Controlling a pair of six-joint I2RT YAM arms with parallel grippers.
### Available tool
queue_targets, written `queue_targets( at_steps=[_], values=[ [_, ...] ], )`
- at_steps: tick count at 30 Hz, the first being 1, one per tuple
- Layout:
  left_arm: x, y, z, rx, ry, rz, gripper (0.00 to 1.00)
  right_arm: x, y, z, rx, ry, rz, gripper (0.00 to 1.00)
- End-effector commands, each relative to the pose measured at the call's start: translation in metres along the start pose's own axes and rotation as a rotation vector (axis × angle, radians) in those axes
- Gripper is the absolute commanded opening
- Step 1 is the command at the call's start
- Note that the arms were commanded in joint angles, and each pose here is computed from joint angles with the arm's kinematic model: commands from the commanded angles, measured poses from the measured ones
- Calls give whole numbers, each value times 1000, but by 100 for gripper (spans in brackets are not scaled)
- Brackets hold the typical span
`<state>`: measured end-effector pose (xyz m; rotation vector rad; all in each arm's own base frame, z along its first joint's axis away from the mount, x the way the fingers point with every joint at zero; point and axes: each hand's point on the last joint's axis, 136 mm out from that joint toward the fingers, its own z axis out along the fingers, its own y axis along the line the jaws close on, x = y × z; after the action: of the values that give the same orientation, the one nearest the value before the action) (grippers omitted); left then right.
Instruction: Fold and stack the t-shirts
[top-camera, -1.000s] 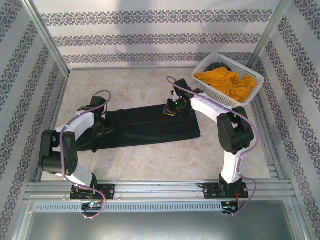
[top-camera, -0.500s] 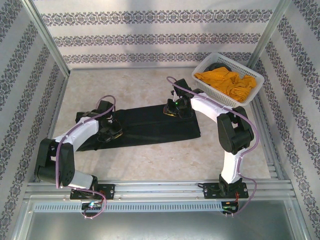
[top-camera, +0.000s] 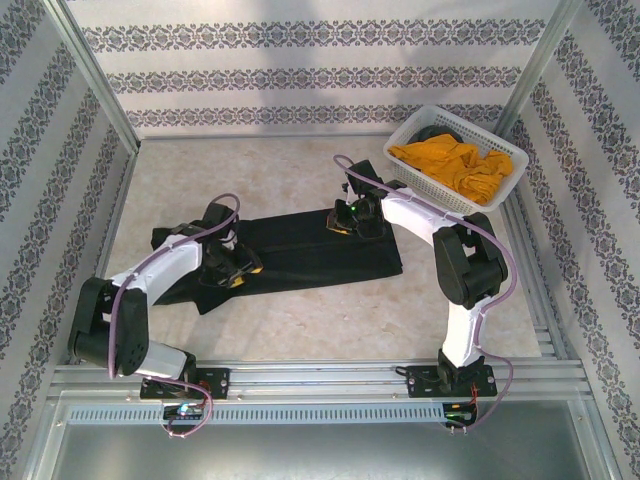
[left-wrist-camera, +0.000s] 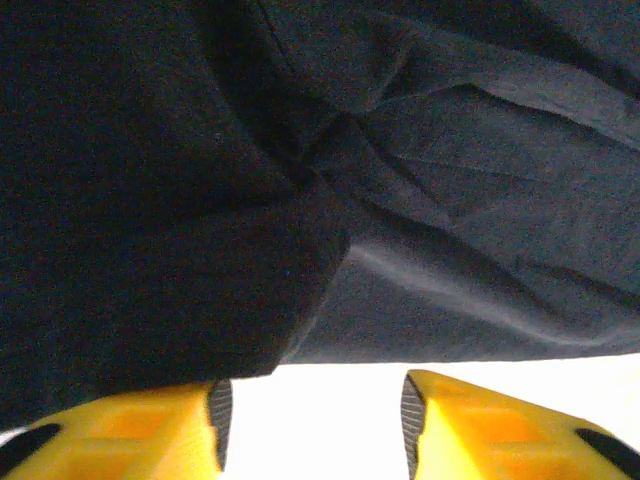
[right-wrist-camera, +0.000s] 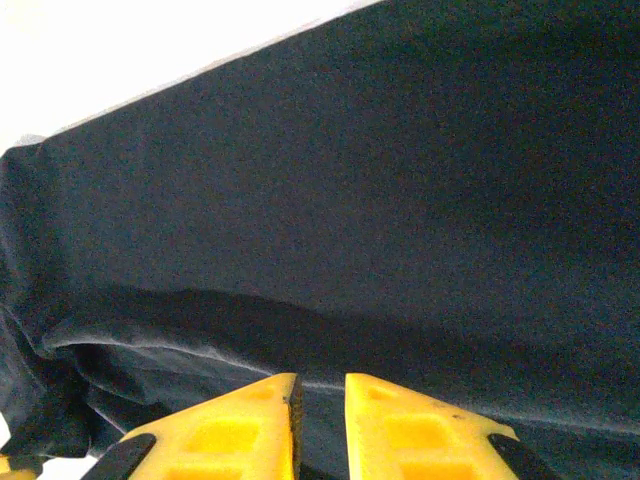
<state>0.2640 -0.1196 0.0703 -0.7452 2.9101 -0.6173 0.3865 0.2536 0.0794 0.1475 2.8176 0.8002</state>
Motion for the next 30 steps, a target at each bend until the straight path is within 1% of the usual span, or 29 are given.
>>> queue_targets(
  at_steps=[1, 5, 7, 9, 13, 15, 19, 25, 30],
  values=[
    [-13, 14, -31, -52, -63, 6, 51, 2, 9, 1, -30, -2, -6, 21],
    [-40, 55, -58, -103, -195, -179, 49, 3, 15, 4, -44, -1, -16, 21],
    [-51, 71, -66, -94, -248, -260, 48, 3, 20, 5, -57, -4, -27, 21],
    [-58, 92, -69, -88, -270, -346, 48, 3, 21, 7, -55, 1, -30, 21],
    [-62, 122, -62, -51, -250, -465, 49, 1, 11, 10, -50, 14, -3, 21],
    [-55, 129, -59, -77, -227, -471, 49, 0, 4, 10, -49, 20, 14, 21],
    [-27, 141, -47, -122, -163, -516, 50, -5, -2, 7, -46, 16, 25, 22],
    [11, 144, -28, -118, -131, -551, 51, -8, -3, 7, -49, 11, 33, 22],
    [12, 141, -15, -81, -146, -568, 46, -6, -3, 10, -50, 18, 37, 22]
  ],
)
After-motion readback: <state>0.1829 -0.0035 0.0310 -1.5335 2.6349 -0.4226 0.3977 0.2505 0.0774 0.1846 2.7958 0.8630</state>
